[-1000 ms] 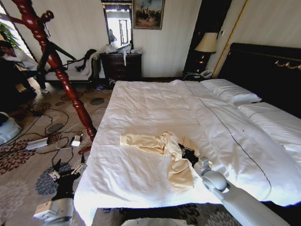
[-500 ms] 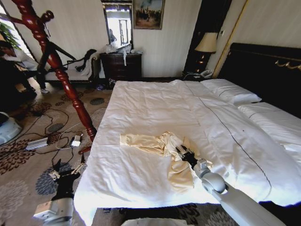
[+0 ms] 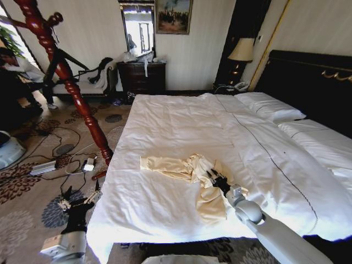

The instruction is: Pick up the clothes from the bed and hang them on the clothes hanger.

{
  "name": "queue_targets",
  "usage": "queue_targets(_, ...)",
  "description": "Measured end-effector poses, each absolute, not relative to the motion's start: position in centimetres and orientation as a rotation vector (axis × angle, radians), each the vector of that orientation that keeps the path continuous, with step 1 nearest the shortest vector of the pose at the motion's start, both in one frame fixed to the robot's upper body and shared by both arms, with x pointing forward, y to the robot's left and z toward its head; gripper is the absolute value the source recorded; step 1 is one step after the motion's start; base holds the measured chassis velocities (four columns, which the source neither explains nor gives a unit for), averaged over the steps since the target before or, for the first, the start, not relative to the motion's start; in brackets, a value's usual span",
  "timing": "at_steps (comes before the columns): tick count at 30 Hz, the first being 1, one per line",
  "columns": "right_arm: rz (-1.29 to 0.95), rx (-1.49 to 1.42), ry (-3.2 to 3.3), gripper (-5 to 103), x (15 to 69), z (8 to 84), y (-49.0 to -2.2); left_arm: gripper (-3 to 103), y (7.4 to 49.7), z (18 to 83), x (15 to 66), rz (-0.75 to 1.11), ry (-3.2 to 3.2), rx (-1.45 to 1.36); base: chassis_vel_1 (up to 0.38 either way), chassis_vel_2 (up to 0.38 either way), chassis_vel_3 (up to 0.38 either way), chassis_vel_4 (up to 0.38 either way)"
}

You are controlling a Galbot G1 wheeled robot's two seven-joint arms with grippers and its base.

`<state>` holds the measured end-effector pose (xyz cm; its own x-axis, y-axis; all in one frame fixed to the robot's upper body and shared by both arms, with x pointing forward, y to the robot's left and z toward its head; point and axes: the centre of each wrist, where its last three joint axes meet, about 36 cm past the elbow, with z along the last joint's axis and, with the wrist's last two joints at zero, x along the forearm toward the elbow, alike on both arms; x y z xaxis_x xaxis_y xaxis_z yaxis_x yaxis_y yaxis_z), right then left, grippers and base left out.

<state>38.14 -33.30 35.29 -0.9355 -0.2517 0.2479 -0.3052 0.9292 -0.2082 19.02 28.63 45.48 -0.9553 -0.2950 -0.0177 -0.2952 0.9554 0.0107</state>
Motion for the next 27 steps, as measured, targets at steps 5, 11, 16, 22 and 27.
queue_targets(5,0.340,0.438,-2.900,2,37.5,36.2,-33.3,100,28.7,45.4,19.1,0.020,3.091,-0.468,0.000,0.000,0.000,0.000)
queue_targets(11,0.199,0.610,-2.978,1,36.0,38.8,-32.3,100,28.7,45.2,19.2,0.017,3.089,-0.469,0.000,0.000,0.000,0.000)
queue_targets(16,-0.146,0.767,-3.000,1,35.5,42.0,-29.6,100,28.7,44.9,19.4,0.008,3.091,-0.470,0.000,0.000,0.000,0.000)
queue_targets(22,-0.614,1.052,-2.887,1,35.4,44.5,-24.8,100,28.8,44.8,19.8,-0.046,3.089,-0.476,0.000,0.000,0.000,0.000)
queue_targets(27,-0.716,1.256,-2.738,1,34.4,42.0,-21.8,100,29.7,44.1,19.9,-0.060,3.107,-0.526,0.000,0.000,0.000,0.000)
